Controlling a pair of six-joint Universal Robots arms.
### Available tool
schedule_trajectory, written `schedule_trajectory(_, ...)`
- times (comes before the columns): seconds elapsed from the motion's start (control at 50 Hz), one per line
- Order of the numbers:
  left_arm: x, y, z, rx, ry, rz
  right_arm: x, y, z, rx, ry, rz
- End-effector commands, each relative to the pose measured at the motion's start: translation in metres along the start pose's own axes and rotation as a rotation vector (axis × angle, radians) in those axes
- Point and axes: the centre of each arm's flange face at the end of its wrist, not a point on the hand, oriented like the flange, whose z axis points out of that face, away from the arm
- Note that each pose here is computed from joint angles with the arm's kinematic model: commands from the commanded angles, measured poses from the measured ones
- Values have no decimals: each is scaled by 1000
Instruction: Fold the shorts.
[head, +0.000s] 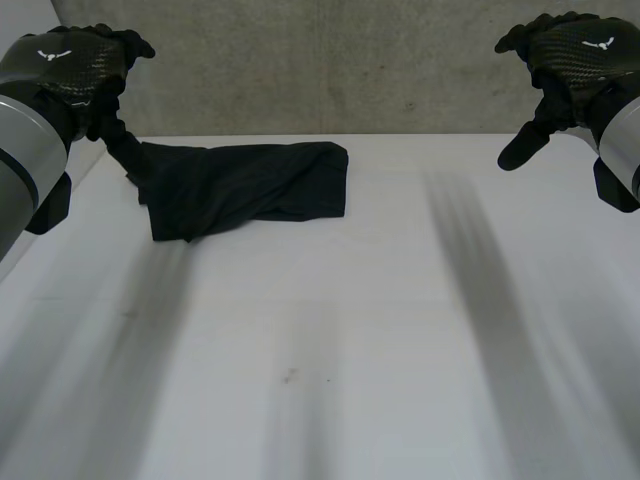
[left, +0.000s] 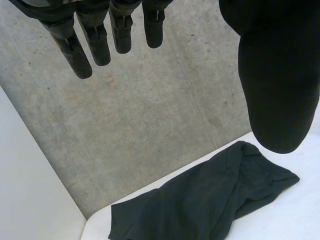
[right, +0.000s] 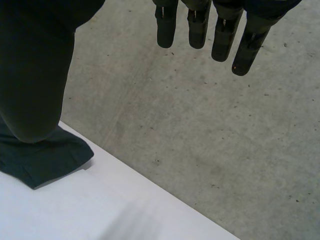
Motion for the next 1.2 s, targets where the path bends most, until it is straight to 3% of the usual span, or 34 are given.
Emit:
schedule_trajectory(0.02,5,19,23,35,-8,2,-7,18,7,-34,-42,-70)
schedule_trajectory(0.22,20,121,110,-63,-28,58,-23,47,13,-117,-98,-132)
schedule_trajectory(0.42,22,226,188,-90,-6,235,-27,68,19,-170,-111,-132)
schedule_trajectory(0.74,21,275,224,-28,74,279,-30,87,30,-187,-115,-160)
schedule_trajectory(0.94,7,257,225,-45,-62,305,-30,90,31,-197,-119,-172)
schedule_trajectory(1.06,5,184,199,30,-75,303,-31,89,29,-193,-121,-171)
schedule_trajectory(1.2,30,97,135,152,2,284,-31,88,28,-194,-121,-155)
